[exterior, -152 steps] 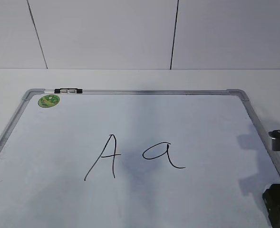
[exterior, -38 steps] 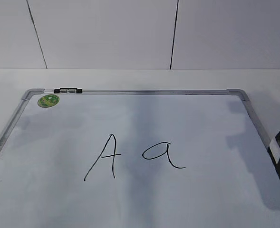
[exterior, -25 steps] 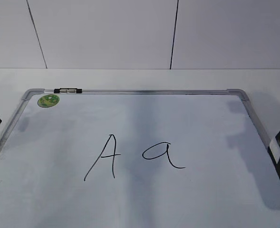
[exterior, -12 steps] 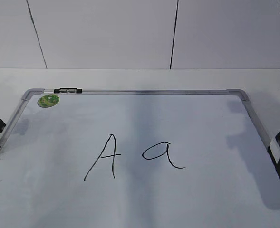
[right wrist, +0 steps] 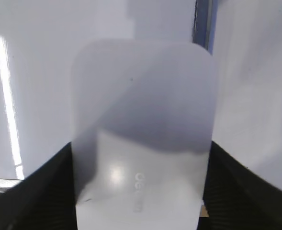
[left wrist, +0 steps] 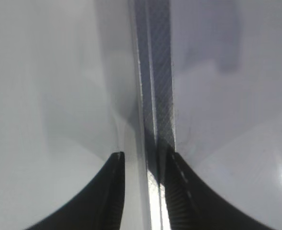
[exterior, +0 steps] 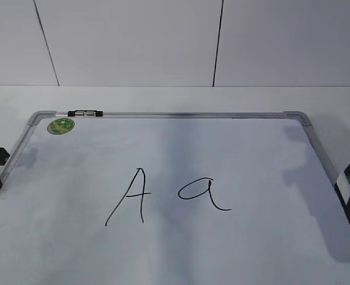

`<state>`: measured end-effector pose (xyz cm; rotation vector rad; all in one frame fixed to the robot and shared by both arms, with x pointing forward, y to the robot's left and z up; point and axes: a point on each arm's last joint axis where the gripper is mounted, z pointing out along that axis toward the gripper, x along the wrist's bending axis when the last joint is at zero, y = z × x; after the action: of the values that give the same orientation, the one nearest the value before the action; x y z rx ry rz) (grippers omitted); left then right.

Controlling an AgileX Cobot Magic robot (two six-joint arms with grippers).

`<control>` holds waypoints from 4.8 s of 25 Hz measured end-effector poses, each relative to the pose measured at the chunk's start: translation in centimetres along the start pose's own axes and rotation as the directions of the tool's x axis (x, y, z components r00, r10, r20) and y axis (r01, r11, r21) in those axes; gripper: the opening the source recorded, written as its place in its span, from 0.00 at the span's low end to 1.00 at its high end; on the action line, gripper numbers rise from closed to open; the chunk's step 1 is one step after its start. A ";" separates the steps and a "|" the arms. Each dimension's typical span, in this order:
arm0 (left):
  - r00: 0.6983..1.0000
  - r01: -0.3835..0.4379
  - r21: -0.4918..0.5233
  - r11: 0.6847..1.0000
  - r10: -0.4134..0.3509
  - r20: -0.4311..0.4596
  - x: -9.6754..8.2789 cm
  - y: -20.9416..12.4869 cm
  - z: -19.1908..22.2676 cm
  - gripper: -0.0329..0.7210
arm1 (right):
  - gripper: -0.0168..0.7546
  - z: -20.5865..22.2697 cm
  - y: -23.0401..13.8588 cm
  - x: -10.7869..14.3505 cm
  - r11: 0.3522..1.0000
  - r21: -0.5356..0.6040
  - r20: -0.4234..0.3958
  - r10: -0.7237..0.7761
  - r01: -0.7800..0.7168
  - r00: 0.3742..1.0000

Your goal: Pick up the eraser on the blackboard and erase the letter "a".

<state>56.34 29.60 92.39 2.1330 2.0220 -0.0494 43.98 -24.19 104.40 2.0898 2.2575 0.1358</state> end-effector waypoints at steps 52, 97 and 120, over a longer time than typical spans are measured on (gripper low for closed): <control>0.999 0.035 0.010 0.999 -0.035 0.018 0.0 0.1 0.0 0.07 | 0.74 7.1 12.0 13.1 0.881 -0.058 -0.041 -0.471 0.469 0.881; 0.999 0.036 0.006 0.999 -0.036 0.018 0.0 0.1 0.0 0.07 | 0.74 11.4 16.4 12.0 0.916 -0.026 0.001 -0.400 0.400 0.917; 0.999 0.036 0.006 0.999 -0.036 0.018 0.0 0.1 0.0 0.07 | 0.74 10.6 8.5 17.7 0.794 0.007 -0.105 -0.603 0.607 0.790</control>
<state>56.44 29.56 92.38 2.0919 2.0527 -0.0805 52.16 -5.69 95.04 1.2794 2.8782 0.1575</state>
